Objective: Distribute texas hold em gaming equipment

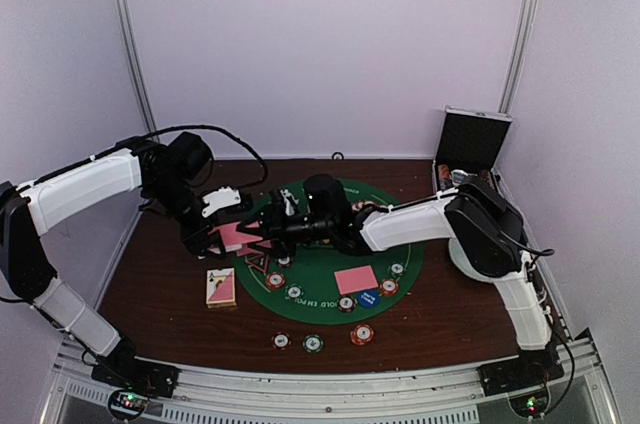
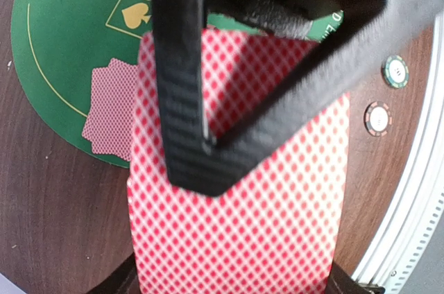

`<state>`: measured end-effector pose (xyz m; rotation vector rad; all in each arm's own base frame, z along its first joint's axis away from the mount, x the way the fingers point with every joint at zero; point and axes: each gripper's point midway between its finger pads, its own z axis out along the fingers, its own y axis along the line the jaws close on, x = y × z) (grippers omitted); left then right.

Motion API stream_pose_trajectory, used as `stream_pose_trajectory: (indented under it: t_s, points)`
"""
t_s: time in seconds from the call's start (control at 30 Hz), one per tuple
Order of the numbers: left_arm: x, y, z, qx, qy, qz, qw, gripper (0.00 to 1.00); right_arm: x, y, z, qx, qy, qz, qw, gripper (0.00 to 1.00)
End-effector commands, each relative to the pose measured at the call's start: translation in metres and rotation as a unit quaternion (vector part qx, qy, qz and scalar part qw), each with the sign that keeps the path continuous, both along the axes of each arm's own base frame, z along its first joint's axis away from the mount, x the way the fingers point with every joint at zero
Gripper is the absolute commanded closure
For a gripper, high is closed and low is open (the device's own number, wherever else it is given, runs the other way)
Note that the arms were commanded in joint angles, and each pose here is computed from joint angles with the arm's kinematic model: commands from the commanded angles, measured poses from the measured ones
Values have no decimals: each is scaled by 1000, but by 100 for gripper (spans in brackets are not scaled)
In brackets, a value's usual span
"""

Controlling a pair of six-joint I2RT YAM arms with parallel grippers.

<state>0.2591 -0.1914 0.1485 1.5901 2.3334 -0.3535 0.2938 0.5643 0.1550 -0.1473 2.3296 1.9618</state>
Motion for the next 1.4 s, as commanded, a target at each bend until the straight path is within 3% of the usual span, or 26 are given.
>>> stream_pose_trajectory:
  t_s: [0.0,0.3,0.47,0.9,1.1,1.37]
  points:
    - [9,-5,15,-18,-34,-8,999,98,4,-14,3,-15,0,-10,1000,40]
    - [9,-3,12,-13,-34,-8,999,99,-1,-21,44,42,1,-11,999,48]
    - [9,-4,11,-14,-33,-8,999,98,-3,-21,42,75,27,-13,997,50]
    - [9,6,9,2,-42,-2,999,100,-18,-43,-23,-103,-8,3,995,37]
    - [10,19,14,0,-43,8,999,100,-33,-43,-55,-194,-42,35,979,33]
    - [12,49,20,-1,-42,40,998,100,-31,-16,-59,-258,-126,73,955,27]
